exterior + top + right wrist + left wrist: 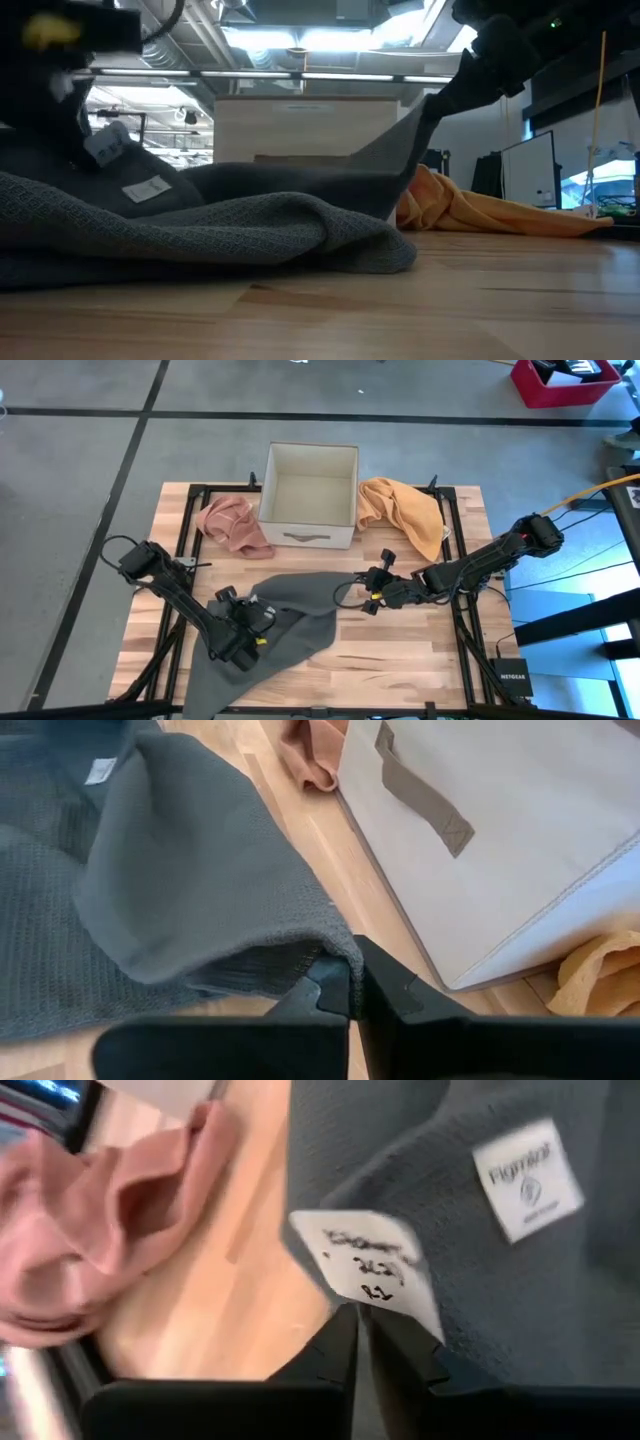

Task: Fold towel
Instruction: Fold the dark gray towel

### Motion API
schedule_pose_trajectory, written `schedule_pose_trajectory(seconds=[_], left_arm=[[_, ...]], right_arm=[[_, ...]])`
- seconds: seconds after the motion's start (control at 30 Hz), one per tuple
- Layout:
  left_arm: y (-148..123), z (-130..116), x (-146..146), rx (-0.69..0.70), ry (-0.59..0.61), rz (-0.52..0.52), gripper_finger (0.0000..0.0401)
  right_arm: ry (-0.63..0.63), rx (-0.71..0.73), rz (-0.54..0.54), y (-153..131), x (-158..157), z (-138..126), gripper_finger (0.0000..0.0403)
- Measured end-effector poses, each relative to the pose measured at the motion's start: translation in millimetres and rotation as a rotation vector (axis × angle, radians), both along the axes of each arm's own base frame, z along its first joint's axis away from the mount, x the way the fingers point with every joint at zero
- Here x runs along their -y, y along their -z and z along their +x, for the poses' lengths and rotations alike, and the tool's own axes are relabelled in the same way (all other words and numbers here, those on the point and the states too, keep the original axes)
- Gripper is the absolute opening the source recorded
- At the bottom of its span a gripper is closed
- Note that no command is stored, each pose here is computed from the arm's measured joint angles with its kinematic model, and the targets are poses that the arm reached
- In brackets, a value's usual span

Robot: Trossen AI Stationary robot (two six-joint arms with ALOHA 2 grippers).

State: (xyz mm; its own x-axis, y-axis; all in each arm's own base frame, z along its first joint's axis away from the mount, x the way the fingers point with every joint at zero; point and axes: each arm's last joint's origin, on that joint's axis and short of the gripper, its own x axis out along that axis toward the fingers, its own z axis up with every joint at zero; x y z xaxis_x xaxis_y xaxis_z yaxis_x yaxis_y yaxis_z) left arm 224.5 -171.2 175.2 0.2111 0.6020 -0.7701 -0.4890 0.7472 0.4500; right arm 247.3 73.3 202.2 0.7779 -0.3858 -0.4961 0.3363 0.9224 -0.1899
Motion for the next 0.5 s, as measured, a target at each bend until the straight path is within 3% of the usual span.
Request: schedule_pose_trajectory(seconds=[0.3, 0.5], left_arm=[[-70, -17, -13, 0.283, -0.009, -0.246, 0.0141], [-94, -18, -14, 0.454, 0.052, -0.396, 0.0169]], right_arm=[[0.000, 0.000, 0.000, 0, 0, 0, 0.0007], [-0.001, -0.003, -0.002, 0, 0, 0, 0.0007]])
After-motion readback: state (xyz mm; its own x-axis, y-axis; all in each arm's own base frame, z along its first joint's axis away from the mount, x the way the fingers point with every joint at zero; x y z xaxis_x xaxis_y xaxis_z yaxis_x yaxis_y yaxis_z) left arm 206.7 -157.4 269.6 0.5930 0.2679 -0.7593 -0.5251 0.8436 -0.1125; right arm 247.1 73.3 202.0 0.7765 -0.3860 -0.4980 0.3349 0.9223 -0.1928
